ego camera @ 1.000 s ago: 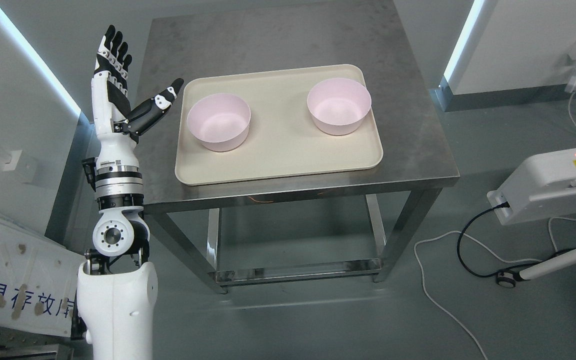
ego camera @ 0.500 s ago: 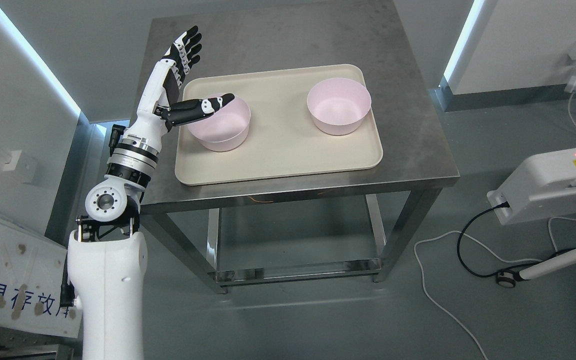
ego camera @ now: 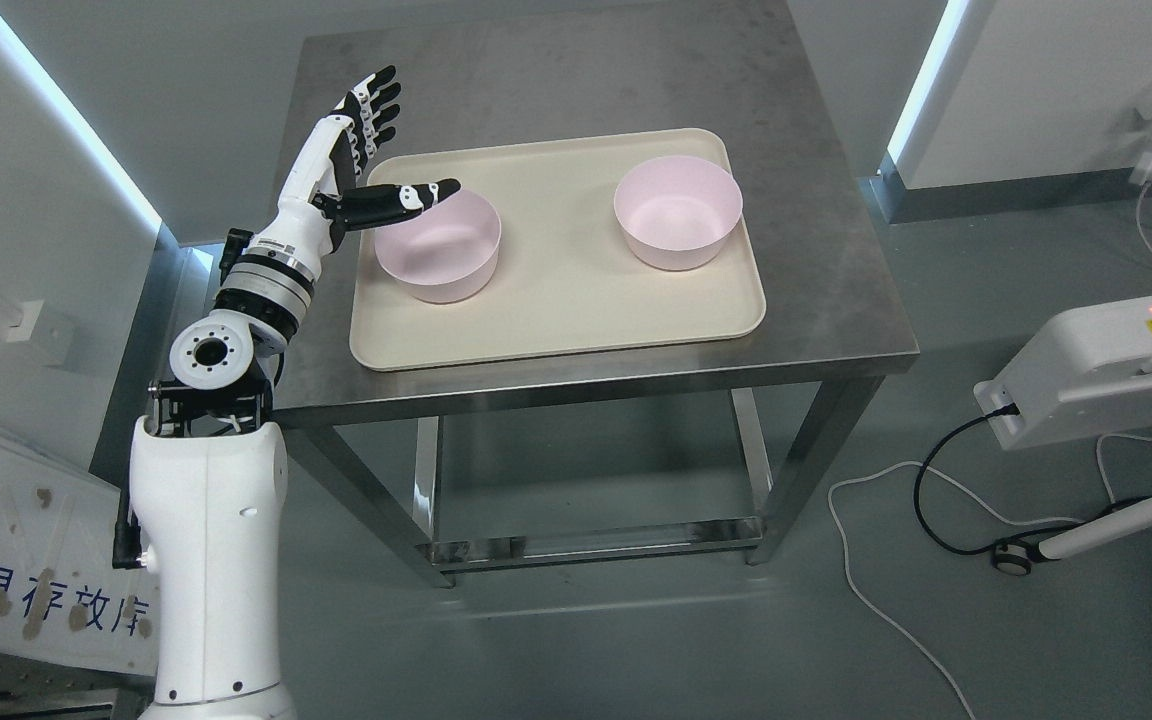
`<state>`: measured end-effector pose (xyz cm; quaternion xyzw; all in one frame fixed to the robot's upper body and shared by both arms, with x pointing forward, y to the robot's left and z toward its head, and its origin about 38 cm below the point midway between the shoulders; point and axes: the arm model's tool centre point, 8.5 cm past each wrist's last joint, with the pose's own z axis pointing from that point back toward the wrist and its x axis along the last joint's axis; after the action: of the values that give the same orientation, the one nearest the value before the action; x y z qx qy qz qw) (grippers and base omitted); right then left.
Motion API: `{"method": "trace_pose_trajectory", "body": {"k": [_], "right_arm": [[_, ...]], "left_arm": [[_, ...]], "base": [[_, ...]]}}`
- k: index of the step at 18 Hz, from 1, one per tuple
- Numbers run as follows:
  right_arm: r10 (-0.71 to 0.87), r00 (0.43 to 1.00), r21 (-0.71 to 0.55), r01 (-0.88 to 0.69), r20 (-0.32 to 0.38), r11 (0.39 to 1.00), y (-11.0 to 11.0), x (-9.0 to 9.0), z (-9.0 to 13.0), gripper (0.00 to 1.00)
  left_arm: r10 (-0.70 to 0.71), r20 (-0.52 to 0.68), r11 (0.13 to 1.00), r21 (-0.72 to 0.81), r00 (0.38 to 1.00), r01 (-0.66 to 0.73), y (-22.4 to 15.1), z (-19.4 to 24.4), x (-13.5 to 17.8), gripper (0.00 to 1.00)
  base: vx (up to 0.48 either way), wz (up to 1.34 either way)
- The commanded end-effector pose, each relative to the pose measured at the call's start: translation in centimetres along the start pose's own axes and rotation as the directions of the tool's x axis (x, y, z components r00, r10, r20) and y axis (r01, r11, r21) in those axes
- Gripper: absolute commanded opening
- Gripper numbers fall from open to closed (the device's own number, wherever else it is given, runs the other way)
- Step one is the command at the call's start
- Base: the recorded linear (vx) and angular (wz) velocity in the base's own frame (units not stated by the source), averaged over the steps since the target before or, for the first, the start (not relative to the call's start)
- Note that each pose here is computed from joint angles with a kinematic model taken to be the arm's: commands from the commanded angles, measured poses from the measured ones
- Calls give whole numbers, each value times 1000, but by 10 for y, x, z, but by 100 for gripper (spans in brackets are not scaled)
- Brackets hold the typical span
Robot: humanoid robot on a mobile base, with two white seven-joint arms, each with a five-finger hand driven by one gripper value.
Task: Stack pink IKEA bowls on left shelf middle
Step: 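Move the left hand toward the pink bowl nearest it on the tray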
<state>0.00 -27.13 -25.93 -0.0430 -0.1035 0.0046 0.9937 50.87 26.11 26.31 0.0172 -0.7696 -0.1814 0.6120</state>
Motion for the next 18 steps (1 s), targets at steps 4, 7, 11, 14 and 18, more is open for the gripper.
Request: {"method": "trace_pose_trajectory", "body": {"k": [4,7,11,14,18], "right_arm": [[-1,1000,-19,2,17,1000,-11,6,-1,100],[-1,1000,-19,2,17,1000,-11,6,-1,100],[-1,1000,-19,2,17,1000,-11,6,-1,100],[-1,1000,-19,2,17,1000,-11,6,-1,100],[-1,1000,-19,2,17,1000,-11,6,-1,100]], "left_arm": [[-43,-142,998,-47,989,36,5,-2,-43,89],[-56,-138,997,-56,989,49,1,-6,-40,81],[-149,-72,982,-130,986,139,-24,-12,-35,65],[-243,-85,961,-156,966,228,-29,-14,-45,61],[-385,-67,912,-183,920,368,-25,-12,-52,59]], "base": [[0,0],[0,0],[0,0],[0,0],[0,0]]}}
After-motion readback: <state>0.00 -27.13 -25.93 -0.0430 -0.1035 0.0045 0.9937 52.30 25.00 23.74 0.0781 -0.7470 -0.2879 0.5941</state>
